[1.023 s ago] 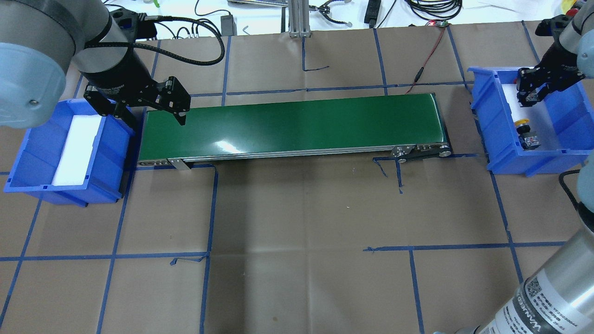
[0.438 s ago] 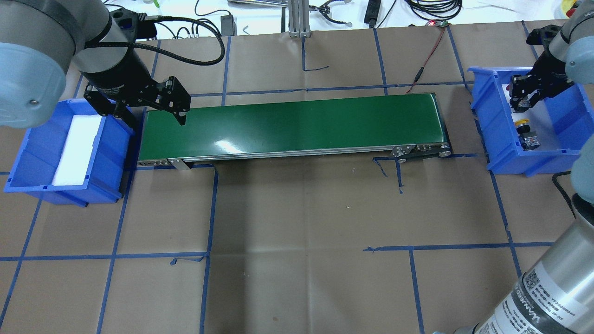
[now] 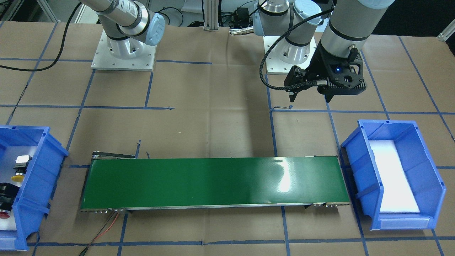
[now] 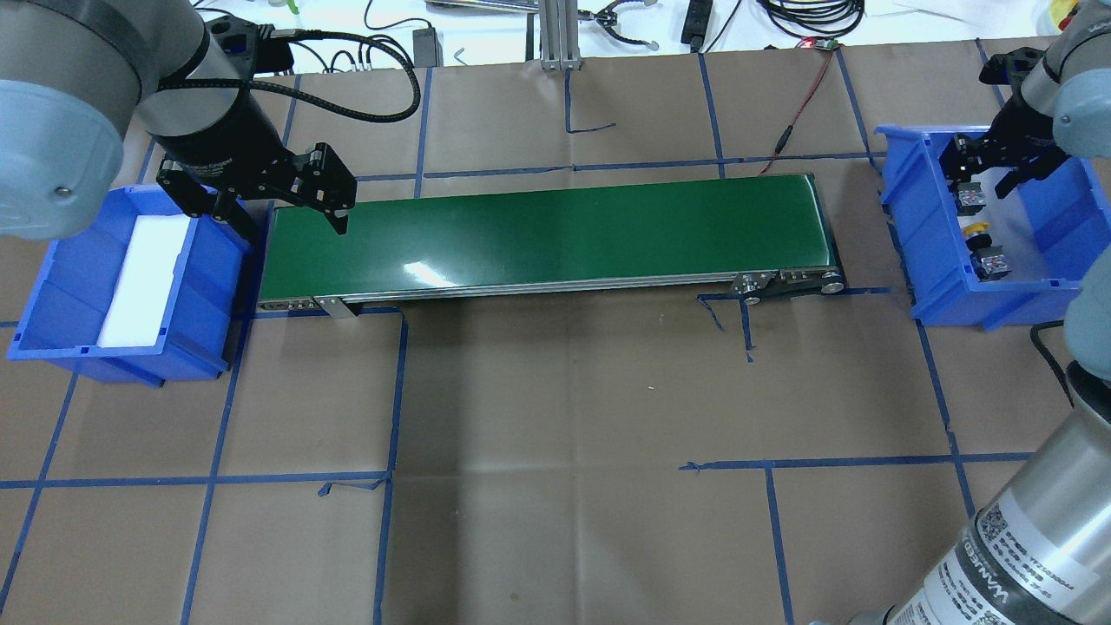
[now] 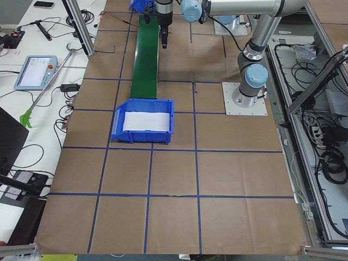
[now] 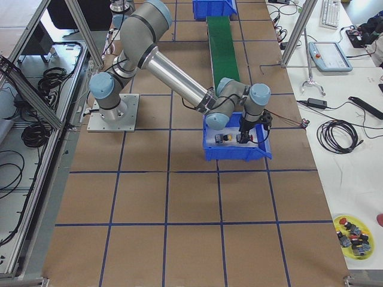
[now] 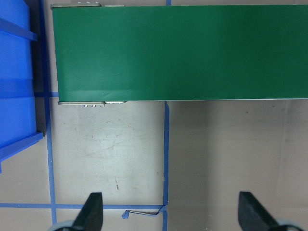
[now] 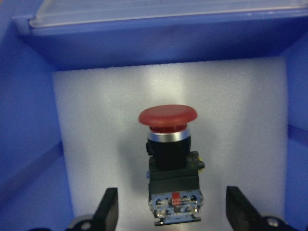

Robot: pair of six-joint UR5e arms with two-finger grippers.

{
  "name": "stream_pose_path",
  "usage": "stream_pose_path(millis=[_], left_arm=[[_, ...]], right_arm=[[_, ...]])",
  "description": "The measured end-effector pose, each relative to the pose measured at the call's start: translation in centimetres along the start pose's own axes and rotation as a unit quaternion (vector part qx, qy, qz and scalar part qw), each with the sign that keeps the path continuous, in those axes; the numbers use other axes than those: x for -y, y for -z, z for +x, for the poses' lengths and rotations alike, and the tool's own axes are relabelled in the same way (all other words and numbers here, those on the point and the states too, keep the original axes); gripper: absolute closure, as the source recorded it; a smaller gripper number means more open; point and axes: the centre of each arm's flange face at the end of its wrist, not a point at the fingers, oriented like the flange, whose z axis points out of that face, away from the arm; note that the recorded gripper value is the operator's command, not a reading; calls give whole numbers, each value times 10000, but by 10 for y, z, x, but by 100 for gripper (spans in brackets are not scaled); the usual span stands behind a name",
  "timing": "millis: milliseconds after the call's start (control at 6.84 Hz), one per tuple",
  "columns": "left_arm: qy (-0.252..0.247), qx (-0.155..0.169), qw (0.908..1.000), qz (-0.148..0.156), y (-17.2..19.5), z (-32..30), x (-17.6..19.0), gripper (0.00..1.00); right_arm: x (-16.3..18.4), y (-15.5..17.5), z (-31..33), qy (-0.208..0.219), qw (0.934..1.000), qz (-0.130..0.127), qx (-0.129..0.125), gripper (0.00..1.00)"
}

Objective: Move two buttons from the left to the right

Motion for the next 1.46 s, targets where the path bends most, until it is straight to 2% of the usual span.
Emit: stream_pose_path(millis=[292,585,877,1023,1315,1462], left_arm=[[0,0,10000,0,0,0,0,0],[0,0,10000,0,0,0,0,0],[0,0,10000,1,0,0,0,0],[0,0,10000,1,0,0,0,0],[0,0,10000,0,0,0,0,0],[0,0,10000,0,0,0,0,0]], right_arm=[[3,27,-3,46,9999,137,-65,0],[-6,90,-5,68,9993,306,-192,0],[-37,165,-19,80,9991,374,-190,0],[-56,200,-46,185,9989,429,-37,0],[-92,253,-141,551,9960,655,266,0],[-117,268,-185,365,9967,627,373,0]])
